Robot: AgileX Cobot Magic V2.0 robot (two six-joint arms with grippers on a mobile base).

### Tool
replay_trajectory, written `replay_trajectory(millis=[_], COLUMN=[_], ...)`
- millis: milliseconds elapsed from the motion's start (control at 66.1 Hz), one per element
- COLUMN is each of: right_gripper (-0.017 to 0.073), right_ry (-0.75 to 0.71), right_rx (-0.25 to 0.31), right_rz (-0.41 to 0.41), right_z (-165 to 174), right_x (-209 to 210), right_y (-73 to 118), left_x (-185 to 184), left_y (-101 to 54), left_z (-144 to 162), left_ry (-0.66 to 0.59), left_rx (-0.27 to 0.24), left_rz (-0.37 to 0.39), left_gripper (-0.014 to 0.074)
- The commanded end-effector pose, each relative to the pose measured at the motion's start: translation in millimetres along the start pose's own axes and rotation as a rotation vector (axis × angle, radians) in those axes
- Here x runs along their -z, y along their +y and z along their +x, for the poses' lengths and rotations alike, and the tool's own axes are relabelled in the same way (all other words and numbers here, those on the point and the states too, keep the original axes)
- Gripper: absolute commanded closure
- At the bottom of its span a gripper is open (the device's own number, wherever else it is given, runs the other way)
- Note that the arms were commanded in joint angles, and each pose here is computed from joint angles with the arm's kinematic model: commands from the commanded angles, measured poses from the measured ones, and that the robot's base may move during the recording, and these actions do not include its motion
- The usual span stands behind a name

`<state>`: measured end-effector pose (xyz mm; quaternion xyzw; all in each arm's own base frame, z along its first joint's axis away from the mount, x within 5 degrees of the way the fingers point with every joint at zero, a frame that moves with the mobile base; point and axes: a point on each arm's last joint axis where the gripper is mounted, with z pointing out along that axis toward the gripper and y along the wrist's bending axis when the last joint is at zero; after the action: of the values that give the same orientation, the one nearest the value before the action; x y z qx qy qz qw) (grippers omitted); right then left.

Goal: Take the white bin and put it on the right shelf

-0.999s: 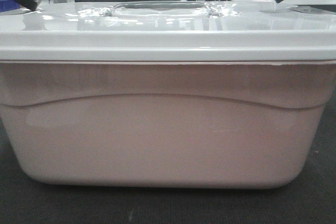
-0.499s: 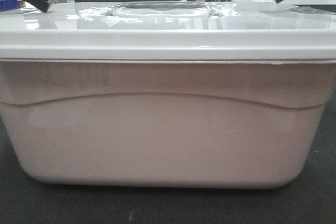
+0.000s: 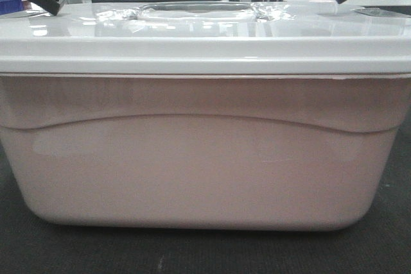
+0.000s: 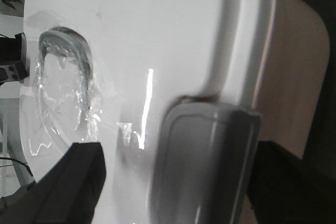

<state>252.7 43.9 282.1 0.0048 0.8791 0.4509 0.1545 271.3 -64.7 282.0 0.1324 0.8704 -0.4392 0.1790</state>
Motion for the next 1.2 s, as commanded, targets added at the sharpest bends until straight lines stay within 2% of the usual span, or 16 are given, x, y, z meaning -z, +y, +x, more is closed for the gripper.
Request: replay_trajectory(millis=[0, 242, 288, 454, 530, 1180], right_gripper=[-0.0062, -0.0051, -0.0027, 0.0159, 0.0193, 0.02], right_ry=[0.06, 0.054, 0.053, 0.053, 0.053, 0.05], right_rx=[0.023, 0.022, 0.022, 0.022, 0.022, 0.027], right_rz=[-0.122, -0.118, -0.118, -0.118, -0.118, -0.118], right_z=[6.1, 5.5, 5.4, 5.5, 5.5, 5.2], right_x=[8.1, 8.0, 8.0, 8.0, 8.0, 8.0], right_y=[20.4, 20.0, 20.0, 20.0, 20.0, 20.0], left_x=[7.2, 7.2, 7.2, 7.2, 7.2, 7.2], left_y=[-19.3, -19.3, -19.3, -19.3, -19.3, -19.2], left_z=[-3.0, -3.0, -3.0, -3.0, -3.0, -2.8], left_ry=[-0.014, -0.014, -0.014, -0.014, -0.014, -0.012], left_rx=[-0.014, -0.014, -0.014, -0.014, -0.014, -0.015], left_rz=[0.095, 0.095, 0.095, 0.095, 0.095, 0.095], left_gripper=[0.0207, 0.0235, 0.0255, 0.0337, 0.0344, 0.0346])
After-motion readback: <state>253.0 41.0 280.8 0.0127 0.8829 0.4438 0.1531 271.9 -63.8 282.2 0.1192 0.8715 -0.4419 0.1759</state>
